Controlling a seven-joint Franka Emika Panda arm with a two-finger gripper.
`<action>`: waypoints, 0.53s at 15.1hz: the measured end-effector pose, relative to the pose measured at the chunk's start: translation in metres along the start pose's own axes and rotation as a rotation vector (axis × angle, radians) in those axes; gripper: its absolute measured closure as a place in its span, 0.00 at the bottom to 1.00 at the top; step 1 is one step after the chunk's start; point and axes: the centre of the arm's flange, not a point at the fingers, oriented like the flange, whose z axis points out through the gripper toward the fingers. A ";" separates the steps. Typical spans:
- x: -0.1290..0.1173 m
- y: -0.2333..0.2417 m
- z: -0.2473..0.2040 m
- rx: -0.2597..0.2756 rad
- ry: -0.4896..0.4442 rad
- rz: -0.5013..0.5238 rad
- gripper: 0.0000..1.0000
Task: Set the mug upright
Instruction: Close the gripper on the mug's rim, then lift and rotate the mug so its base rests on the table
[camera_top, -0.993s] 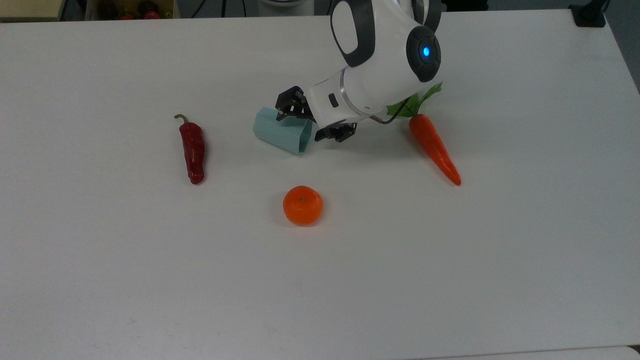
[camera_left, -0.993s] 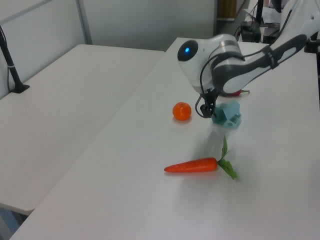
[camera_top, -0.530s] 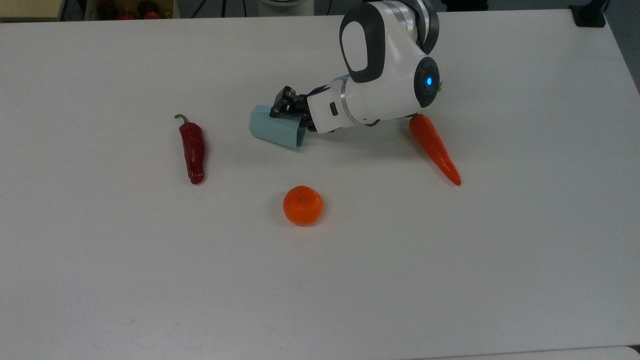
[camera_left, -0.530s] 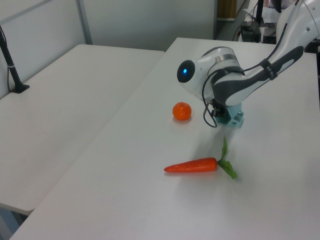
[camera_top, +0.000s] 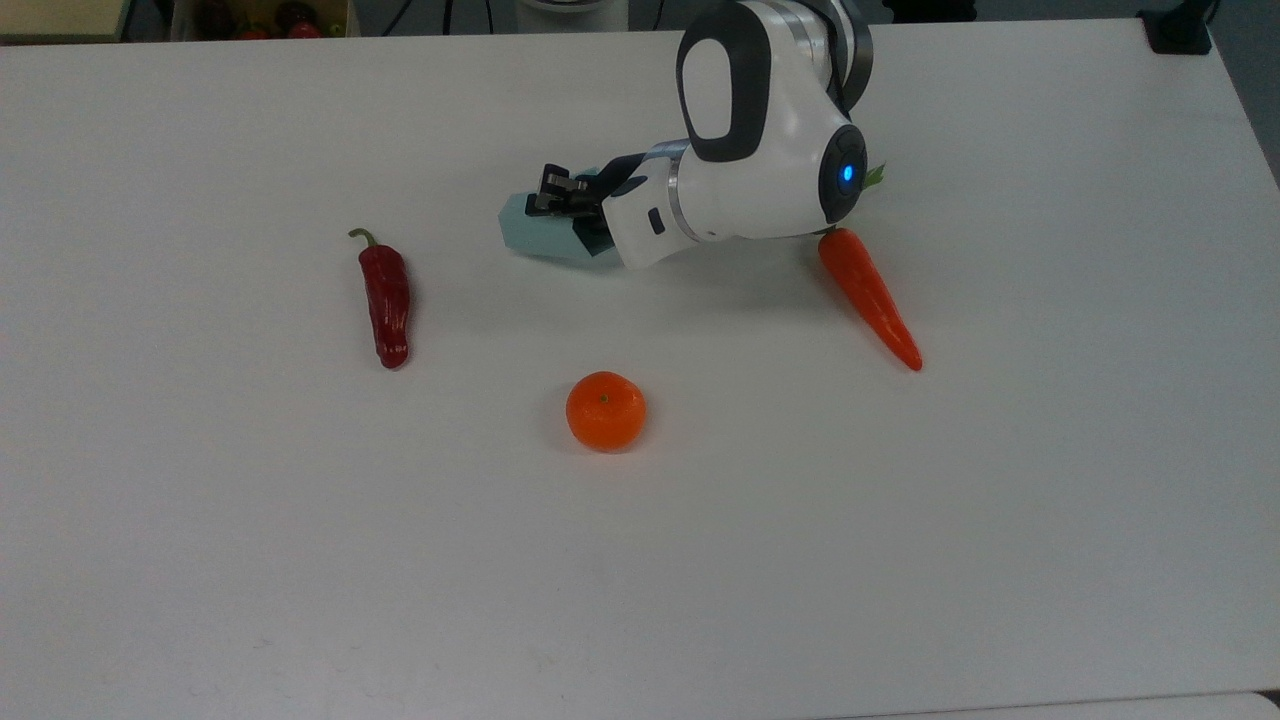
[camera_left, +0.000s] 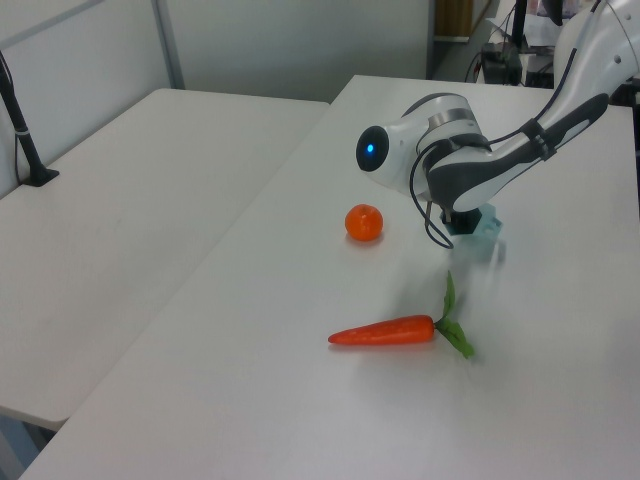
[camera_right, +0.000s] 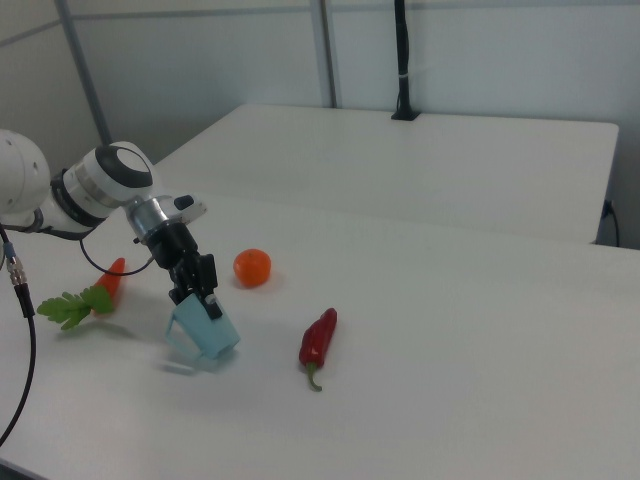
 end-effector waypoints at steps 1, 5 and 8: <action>0.001 0.007 0.000 0.005 0.000 -0.005 0.91; -0.001 0.048 -0.011 0.055 0.019 0.006 0.92; 0.009 0.077 -0.040 0.393 0.149 -0.036 0.92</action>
